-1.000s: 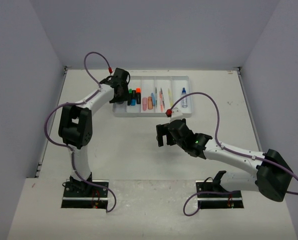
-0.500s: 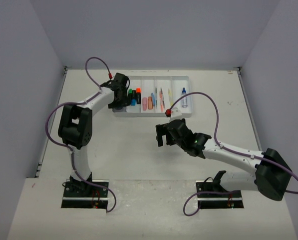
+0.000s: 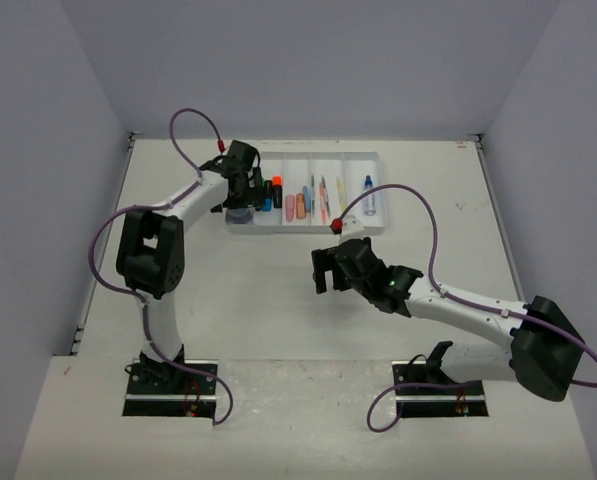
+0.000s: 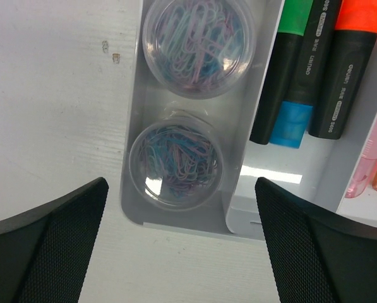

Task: Sort the stationery into containers
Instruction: Place the stationery in the storage box, then reset both arms

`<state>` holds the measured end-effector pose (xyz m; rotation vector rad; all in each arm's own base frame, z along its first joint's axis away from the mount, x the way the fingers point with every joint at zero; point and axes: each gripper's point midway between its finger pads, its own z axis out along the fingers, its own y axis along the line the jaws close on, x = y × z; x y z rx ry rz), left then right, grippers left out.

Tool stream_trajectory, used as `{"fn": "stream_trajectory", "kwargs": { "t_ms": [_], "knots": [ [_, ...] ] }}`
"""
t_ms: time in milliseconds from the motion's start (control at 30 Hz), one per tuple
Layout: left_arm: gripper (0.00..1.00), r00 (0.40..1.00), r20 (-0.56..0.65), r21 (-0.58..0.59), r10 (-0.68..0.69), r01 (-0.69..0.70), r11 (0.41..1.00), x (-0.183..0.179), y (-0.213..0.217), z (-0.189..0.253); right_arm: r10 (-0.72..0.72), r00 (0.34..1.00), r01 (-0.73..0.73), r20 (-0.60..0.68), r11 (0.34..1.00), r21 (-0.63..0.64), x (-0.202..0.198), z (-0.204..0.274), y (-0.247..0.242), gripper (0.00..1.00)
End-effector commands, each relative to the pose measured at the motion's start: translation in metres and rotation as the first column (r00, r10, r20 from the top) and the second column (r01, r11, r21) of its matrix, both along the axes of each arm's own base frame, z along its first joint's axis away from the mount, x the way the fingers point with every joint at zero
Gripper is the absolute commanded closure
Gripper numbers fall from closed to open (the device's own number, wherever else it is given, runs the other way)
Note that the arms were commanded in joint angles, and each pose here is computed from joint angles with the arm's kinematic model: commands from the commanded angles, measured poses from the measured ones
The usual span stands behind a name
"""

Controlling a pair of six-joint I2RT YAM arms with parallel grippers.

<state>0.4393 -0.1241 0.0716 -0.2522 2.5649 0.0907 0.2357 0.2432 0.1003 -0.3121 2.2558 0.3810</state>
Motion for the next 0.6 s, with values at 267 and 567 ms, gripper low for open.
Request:
{"fn": "stream_trajectory", "kwargs": {
  "t_ms": [267,567],
  "knots": [
    [0.00,0.937,0.350,-0.062,0.001,0.023,0.998,-0.068,-0.001,0.143,-0.148,0.980,0.138,0.136,0.987,0.082,0.011,0.051,-0.027,0.01],
    [0.00,0.844,0.534,-0.031,-0.041,0.068,0.997,-0.168,0.054,0.180,-0.440,0.855,0.404,0.274,0.897,0.180,-0.008,0.140,-0.125,0.01]
  ]
}}
